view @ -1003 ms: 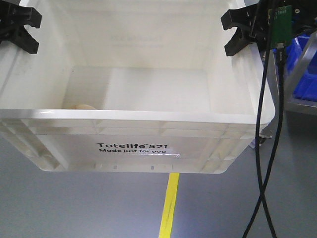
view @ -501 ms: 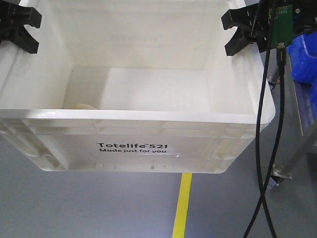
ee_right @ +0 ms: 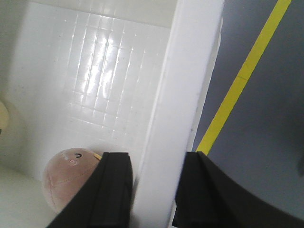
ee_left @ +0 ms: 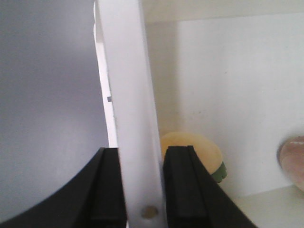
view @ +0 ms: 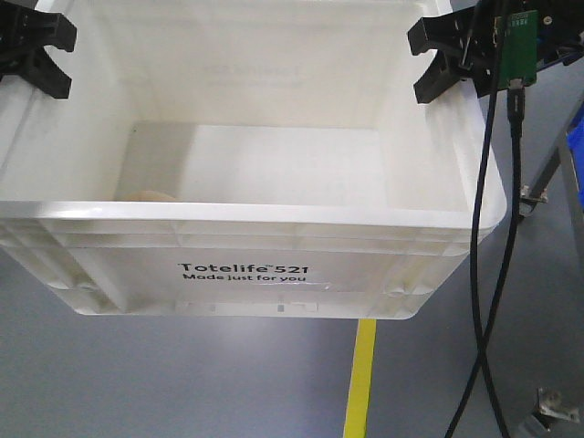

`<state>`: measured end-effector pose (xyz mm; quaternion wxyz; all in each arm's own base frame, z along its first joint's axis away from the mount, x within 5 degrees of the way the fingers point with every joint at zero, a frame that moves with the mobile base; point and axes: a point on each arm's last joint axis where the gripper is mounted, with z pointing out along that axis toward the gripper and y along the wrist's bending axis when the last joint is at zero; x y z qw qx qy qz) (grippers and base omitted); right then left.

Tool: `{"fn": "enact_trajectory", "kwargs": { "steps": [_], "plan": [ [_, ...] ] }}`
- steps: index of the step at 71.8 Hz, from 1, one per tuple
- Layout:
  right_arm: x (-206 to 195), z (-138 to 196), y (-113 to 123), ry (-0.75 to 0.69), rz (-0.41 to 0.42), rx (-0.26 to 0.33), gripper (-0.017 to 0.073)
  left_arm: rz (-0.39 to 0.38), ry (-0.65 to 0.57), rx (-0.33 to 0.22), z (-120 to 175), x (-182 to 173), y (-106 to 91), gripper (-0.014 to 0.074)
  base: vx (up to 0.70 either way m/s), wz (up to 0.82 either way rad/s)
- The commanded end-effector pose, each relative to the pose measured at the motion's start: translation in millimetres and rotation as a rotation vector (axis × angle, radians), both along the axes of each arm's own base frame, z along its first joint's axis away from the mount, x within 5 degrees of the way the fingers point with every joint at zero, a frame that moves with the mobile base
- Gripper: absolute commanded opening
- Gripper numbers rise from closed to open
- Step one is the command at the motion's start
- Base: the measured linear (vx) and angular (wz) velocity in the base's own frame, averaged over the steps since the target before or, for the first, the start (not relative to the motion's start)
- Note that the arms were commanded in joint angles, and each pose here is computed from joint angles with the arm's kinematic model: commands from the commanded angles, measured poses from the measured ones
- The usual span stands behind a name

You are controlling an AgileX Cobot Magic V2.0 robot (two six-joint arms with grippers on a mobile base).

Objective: Place moving items into box and shelve
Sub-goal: 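Hold the white tote by its rims with both grippers while driving forward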

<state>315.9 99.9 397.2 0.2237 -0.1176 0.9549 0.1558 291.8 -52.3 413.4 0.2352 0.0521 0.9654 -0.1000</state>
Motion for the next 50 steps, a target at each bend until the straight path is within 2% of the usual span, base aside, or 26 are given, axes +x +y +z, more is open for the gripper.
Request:
{"fn": "enact_trajectory", "kwargs": {
  "steps": [1, 50],
  "plan": [
    [-23.7, 41.4, 23.8, -0.09, 0.094, 0.277, -0.0003, -0.072, -0.156, -0.252, 36.8, -13.7, -25.5, -0.0001, 0.5, 0.01],
    [-23.7, 41.5, 23.9, -0.089, 0.094, 0.278, -0.0003, -0.072, -0.156, -0.252, 36.8, -13.7, -25.5, -0.0001, 0.5, -0.06]
  ]
}}
